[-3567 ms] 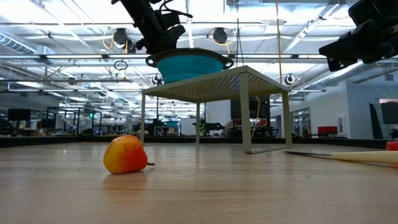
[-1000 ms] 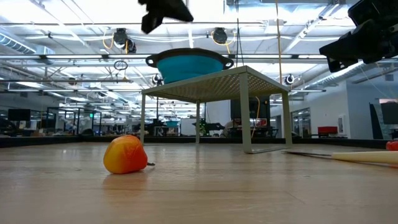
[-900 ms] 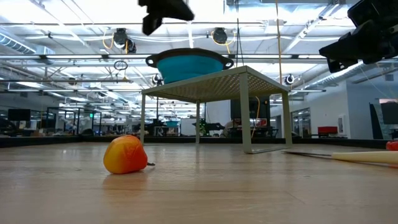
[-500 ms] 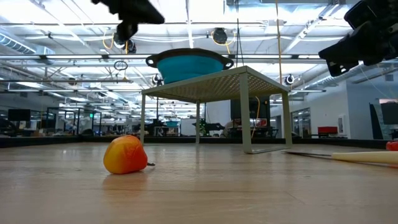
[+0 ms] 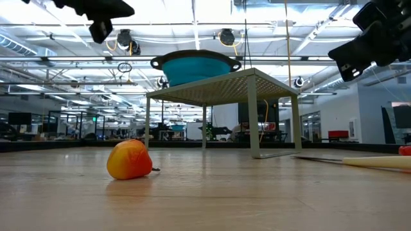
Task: Pick & Place Fruit
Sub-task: Put the pear into the blue strainer bowl on the shelf
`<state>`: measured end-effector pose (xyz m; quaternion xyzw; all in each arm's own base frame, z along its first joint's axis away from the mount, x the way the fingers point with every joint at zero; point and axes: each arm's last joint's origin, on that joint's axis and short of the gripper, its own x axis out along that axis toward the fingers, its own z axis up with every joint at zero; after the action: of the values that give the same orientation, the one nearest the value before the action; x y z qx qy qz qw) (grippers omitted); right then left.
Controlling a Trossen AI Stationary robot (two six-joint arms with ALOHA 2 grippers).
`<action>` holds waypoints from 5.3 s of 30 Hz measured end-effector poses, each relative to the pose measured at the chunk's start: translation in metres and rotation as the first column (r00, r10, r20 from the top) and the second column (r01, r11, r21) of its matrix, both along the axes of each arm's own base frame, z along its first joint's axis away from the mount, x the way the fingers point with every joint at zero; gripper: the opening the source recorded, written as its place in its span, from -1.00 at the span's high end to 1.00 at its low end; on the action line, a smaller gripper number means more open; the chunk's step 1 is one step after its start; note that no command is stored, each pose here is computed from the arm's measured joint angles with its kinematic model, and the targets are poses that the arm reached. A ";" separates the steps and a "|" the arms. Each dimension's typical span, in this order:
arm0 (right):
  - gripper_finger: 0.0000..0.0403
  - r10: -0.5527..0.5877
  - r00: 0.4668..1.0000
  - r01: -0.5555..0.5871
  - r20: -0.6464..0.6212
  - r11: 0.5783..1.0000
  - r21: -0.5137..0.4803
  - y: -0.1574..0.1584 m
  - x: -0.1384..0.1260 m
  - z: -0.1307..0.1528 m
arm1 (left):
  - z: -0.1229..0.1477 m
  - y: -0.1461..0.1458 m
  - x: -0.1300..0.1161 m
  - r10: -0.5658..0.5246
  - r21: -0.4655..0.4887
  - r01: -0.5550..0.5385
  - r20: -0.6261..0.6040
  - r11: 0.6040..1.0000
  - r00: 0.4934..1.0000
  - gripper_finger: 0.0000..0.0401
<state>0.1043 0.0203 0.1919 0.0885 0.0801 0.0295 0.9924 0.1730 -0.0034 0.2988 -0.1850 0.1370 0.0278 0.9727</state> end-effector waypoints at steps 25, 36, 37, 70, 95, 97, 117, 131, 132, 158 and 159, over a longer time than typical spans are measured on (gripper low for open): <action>1.00 -0.013 0.991 0.017 0.132 0.999 -0.027 0.008 0.033 0.016 | -0.039 0.001 -0.049 0.016 0.019 -0.018 0.116 1.000 0.993 0.97; 1.00 0.022 1.000 -0.021 0.011 0.997 -0.068 0.014 0.057 0.059 | -0.046 0.002 -0.056 0.007 0.051 -0.014 0.129 0.999 0.992 0.98; 1.00 0.025 1.000 -0.026 -0.005 0.997 -0.071 0.015 0.060 0.063 | -0.046 0.002 -0.056 0.007 0.053 -0.014 0.129 0.998 0.992 0.99; 1.00 0.303 0.549 -0.347 -0.779 0.931 0.118 0.090 0.123 0.065 | -0.046 0.001 -0.055 -0.001 0.079 -0.009 0.127 0.997 0.992 0.96; 0.33 0.172 0.400 0.027 -0.900 0.980 0.199 0.080 0.120 0.050 | -0.046 0.002 -0.055 -0.003 0.088 -0.009 0.127 0.996 0.992 0.99; 0.21 0.168 0.399 0.048 -0.901 0.978 0.204 0.080 0.120 0.050 | -0.046 0.002 -0.055 -0.002 0.088 -0.009 0.127 0.996 0.992 0.96; -0.15 0.207 0.368 0.083 -0.907 0.964 0.254 0.078 0.111 0.007 | -0.046 0.002 -0.055 -0.003 0.089 -0.009 0.128 0.996 0.992 0.92; -0.16 0.203 0.358 0.088 -0.912 0.964 0.249 0.076 0.107 -0.004 | -0.046 0.002 -0.055 -0.003 0.091 -0.009 0.127 0.996 0.992 0.92; -0.16 0.201 0.354 0.089 -0.913 0.965 0.247 0.076 0.106 -0.005 | -0.046 0.002 -0.055 -0.003 0.091 -0.009 0.127 0.996 0.992 0.92; -0.16 0.175 0.375 0.098 -0.910 0.969 0.227 0.072 0.100 -0.029 | -0.046 0.002 -0.055 -0.003 0.092 -0.009 0.127 0.996 0.992 0.93; -0.16 0.170 0.379 0.098 -0.910 0.970 0.222 0.072 0.100 -0.029 | -0.046 0.002 -0.055 -0.003 0.092 -0.009 0.127 0.996 0.992 0.92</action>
<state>0.2042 0.0923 0.1629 0.2068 0.6170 0.0065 0.7593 0.1176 -0.0018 0.2529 -0.1416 0.0730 0.0238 0.9869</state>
